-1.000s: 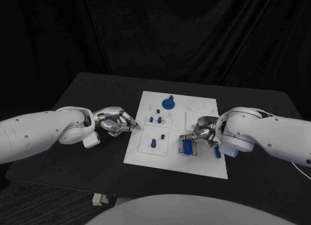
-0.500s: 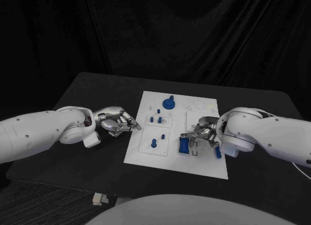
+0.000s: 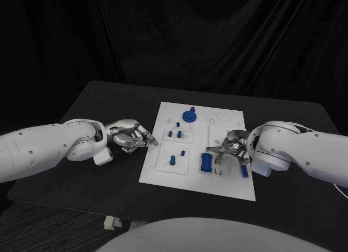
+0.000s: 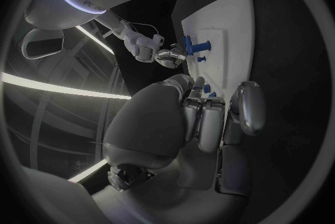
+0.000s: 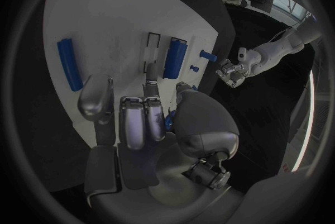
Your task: Assemble the parts on the task board
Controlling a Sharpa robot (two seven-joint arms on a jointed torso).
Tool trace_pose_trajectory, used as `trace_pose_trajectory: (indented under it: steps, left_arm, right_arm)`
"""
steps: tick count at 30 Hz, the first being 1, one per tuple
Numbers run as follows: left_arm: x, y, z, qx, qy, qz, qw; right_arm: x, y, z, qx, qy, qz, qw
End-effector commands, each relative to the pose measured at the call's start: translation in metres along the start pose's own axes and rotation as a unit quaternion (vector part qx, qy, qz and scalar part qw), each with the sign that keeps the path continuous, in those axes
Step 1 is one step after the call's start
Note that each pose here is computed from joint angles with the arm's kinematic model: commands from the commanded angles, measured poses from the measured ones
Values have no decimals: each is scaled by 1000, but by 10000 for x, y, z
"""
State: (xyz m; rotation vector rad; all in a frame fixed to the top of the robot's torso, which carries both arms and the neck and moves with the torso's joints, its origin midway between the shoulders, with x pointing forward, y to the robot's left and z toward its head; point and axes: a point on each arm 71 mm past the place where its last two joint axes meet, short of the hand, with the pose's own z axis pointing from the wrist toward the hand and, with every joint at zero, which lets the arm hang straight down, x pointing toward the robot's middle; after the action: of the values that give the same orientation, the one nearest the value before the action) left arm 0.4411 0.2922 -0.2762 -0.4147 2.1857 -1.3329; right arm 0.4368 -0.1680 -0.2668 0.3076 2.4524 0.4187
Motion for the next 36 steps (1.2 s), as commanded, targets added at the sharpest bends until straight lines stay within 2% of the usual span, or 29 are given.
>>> trace_pose_trajectory:
  steps: [1, 6, 10, 16, 25, 36]
  left_arm:
    - [17, -5, -1, 6, 5, -6, 1000]
    - [13, -6, -7, 7, 3, -5, 1000]
    - [12, -6, -13, 7, 2, -5, 1000]
    - [8, 0, -24, 6, 1, -5, 1000]
    - [16, -6, -7, 5, 2, -5, 1000]
    - [15, -3, -17, 4, 2, -5, 1000]
  right_arm:
    - [-4, -19, -49, -5, -18, 16, 1000]
    - [-44, -9, -191, -47, -49, 33, 997]
    - [-81, -45, -294, -62, -76, 26, 995]
    - [-200, -255, -396, -22, -91, -44, 995]
    - [-351, -455, -404, 25, -116, -141, 983]
    - [-411, -518, -371, 44, -123, -175, 976]
